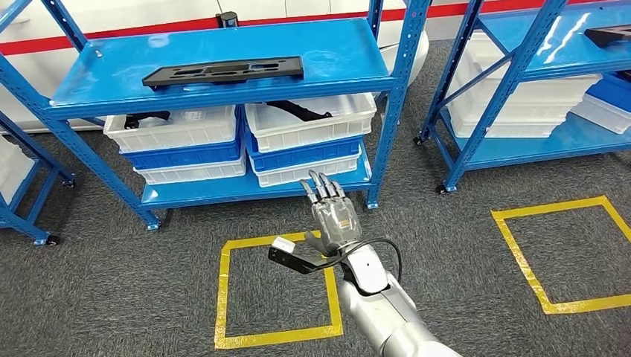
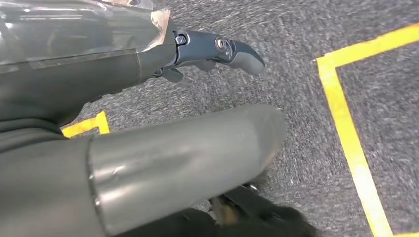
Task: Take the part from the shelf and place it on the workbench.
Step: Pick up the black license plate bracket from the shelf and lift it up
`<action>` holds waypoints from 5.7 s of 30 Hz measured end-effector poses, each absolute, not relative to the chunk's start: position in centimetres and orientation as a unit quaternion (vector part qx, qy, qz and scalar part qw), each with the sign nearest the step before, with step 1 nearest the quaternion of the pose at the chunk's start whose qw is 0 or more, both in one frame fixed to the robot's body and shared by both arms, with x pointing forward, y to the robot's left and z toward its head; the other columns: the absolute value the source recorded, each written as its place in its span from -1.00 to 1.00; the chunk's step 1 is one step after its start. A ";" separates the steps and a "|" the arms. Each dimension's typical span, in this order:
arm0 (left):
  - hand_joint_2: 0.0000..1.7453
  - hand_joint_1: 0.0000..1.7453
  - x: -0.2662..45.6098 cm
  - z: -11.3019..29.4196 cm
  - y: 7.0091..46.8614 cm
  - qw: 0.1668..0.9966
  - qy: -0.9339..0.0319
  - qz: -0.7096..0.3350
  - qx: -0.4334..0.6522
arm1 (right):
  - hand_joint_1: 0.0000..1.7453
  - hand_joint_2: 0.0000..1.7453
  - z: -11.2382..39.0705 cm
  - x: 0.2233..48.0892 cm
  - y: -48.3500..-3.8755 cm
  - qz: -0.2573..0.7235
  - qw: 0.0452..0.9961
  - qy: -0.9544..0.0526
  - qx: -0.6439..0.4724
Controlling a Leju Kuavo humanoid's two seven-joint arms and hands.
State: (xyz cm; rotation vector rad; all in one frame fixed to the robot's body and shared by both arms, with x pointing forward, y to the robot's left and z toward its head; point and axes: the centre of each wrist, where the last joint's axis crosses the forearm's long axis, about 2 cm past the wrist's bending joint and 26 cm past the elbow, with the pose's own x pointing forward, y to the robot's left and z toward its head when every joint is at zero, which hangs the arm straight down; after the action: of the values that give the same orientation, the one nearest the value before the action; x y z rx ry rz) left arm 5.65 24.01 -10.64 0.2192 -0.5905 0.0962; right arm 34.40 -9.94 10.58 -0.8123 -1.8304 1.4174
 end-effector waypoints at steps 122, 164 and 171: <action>-1.00 -1.00 7.4 -10.2 22.6 0.947 -0.307 0.010 0.092 | -1.00 1.00 16.2 35.6 -2.7 0.596 0.266 -0.702 -0.284; -1.00 -1.00 7.4 -10.0 21.4 0.948 -0.308 0.006 0.079 | -1.00 1.00 15.0 36.2 -3.8 0.631 0.255 -0.654 -0.331; -1.00 -1.00 7.3 -10.0 21.2 0.949 -0.307 0.003 0.076 | -1.00 1.00 15.1 36.4 -4.0 0.631 0.253 -0.653 -0.334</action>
State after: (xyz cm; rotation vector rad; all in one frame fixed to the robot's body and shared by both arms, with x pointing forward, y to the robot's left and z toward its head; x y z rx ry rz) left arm 7.35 21.20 -10.02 0.1541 -0.6248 0.0069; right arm 36.39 -3.96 15.15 -0.9090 -1.7747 1.7139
